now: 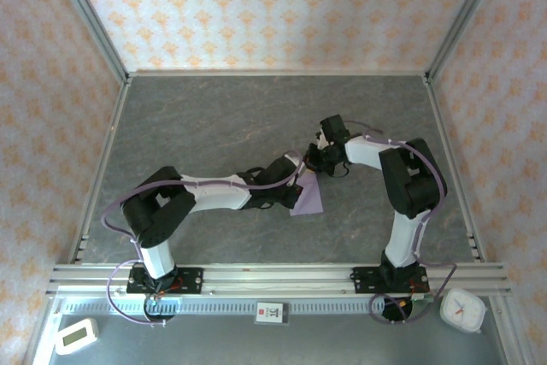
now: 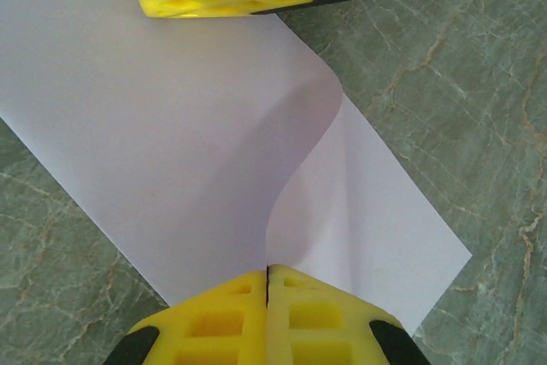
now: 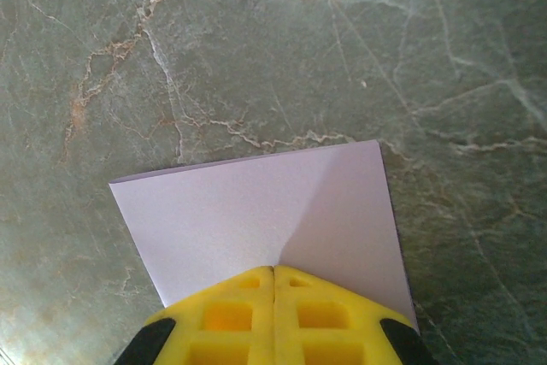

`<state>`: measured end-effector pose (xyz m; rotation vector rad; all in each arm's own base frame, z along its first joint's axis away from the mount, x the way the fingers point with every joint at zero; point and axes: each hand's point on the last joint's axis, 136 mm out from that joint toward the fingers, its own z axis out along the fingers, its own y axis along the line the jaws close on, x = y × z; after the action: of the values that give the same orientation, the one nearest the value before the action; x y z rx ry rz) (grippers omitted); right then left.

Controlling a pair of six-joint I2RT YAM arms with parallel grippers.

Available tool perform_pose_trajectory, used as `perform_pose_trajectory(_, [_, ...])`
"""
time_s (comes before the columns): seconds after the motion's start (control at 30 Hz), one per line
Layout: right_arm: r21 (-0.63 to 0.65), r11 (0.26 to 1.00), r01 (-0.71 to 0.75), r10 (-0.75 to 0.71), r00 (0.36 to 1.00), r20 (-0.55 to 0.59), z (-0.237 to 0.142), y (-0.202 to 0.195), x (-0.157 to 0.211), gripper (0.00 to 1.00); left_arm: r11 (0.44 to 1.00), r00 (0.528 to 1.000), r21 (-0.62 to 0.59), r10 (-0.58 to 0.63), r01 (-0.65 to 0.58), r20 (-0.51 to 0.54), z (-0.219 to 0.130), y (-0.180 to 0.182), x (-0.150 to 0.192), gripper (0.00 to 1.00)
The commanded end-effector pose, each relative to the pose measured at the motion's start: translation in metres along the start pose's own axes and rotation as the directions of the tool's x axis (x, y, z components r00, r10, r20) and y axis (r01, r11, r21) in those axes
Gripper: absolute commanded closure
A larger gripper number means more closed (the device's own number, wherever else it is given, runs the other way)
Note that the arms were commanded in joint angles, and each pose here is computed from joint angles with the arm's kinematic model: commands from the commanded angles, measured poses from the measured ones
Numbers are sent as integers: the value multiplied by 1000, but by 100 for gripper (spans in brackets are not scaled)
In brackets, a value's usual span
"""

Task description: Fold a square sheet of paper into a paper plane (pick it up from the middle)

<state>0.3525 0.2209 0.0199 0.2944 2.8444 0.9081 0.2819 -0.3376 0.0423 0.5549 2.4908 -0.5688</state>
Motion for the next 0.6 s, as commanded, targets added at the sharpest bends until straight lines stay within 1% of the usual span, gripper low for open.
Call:
perform_pose_trajectory(0.0, [132, 991, -32, 40, 998, -57, 17, -42, 22, 100, 999, 1000, -48, 9, -9, -1, 5, 13, -2, 100])
perform_pose_trajectory(0.13, [132, 991, -32, 40, 998, -57, 17, -43, 22, 100, 999, 1000, -49, 20, -21, -13, 8, 14, -1, 100])
perform_pose_trajectory(0.57, [138, 990, -39, 48, 997, -61, 19, -46, 24, 100, 996, 1000, -82, 28, -28, 2, 10, 21, -9, 100])
